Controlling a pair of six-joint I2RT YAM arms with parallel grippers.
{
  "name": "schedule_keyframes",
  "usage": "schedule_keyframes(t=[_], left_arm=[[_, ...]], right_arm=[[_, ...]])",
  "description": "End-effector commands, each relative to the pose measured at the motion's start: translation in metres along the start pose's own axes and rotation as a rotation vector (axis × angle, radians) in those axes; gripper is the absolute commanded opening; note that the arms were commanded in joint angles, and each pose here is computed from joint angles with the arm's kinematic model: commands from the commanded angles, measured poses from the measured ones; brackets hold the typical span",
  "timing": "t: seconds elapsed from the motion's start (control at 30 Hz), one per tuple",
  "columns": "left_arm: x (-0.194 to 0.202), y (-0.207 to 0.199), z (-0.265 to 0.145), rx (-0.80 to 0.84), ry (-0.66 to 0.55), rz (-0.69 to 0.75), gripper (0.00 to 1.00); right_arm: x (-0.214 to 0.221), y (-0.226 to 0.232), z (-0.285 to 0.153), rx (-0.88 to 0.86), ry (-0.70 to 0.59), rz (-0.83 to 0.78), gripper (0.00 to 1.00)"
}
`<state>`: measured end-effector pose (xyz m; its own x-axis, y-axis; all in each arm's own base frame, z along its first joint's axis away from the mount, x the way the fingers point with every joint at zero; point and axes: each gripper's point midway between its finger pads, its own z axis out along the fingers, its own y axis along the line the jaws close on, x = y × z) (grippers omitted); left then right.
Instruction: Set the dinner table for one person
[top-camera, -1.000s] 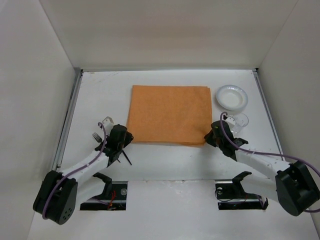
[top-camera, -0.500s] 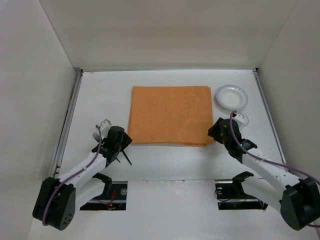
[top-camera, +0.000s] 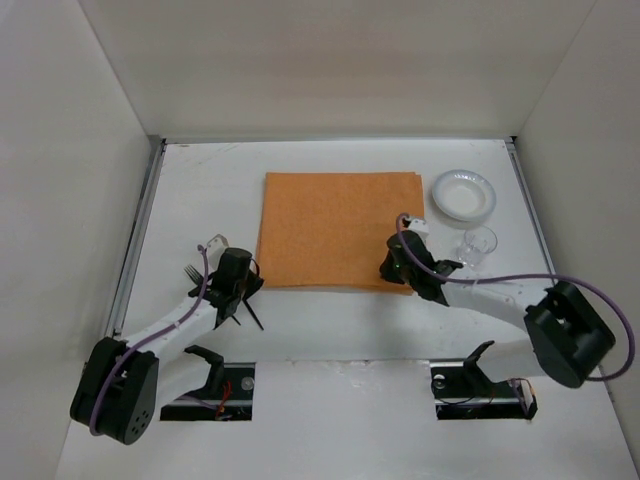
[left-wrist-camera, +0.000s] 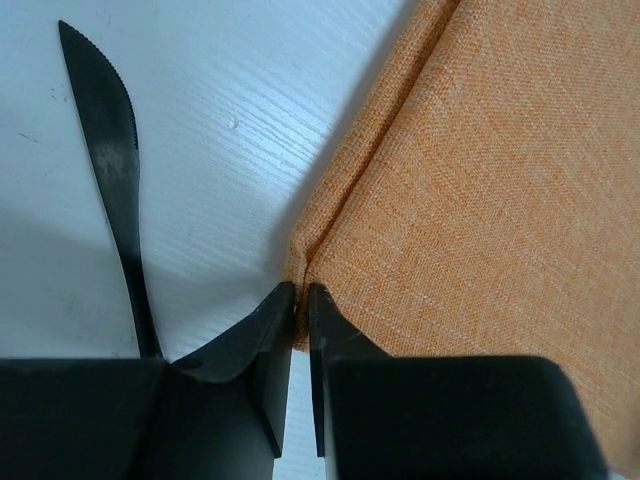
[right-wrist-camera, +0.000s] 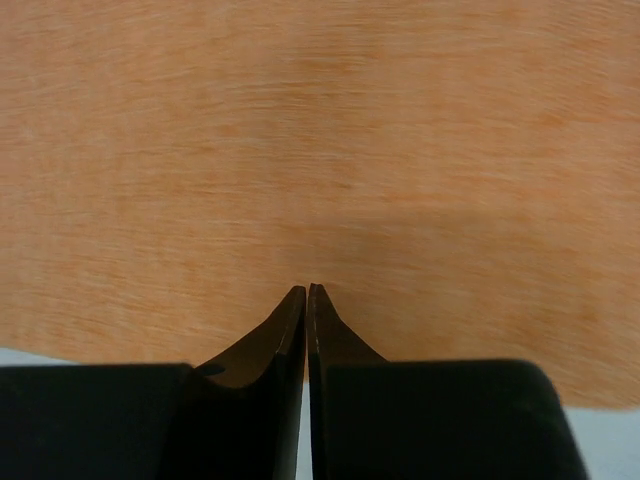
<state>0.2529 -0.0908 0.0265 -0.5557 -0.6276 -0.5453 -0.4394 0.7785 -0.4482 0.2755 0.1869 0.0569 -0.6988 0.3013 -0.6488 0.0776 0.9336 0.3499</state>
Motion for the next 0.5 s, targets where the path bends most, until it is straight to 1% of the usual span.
schedule_keyframes(t=[0.0,0.07,0.13,0.23,0.37,0.47], left_arm=[[-0.005,-0.006,-0.003,0.034,-0.013,-0.001,0.07],[-0.005,-0.004,-0.003,0.034,-0.012,-0.003,0.06],[-0.005,-0.001,-0.003,0.026,-0.013,-0.005,0.06],[-0.003,0.005,-0.003,0.018,-0.012,-0.008,0.05],[-0.001,0.011,-0.003,0.001,-0.004,-0.006,0.04],[0.001,0.016,-0.004,-0.007,-0.007,-0.001,0.04]], right_arm=[[-0.029,0.070,0.004,-0.169,-0.090,-0.048,0.08],[-0.027,0.090,0.010,-0.208,-0.101,-0.063,0.08],[-0.022,0.106,0.019,-0.240,-0.079,-0.069,0.08],[-0.013,0.118,0.027,-0.264,-0.052,-0.063,0.08],[0.007,0.099,0.038,-0.193,0.004,-0.005,0.08],[0.025,0.080,0.041,-0.138,0.052,-0.004,0.07]])
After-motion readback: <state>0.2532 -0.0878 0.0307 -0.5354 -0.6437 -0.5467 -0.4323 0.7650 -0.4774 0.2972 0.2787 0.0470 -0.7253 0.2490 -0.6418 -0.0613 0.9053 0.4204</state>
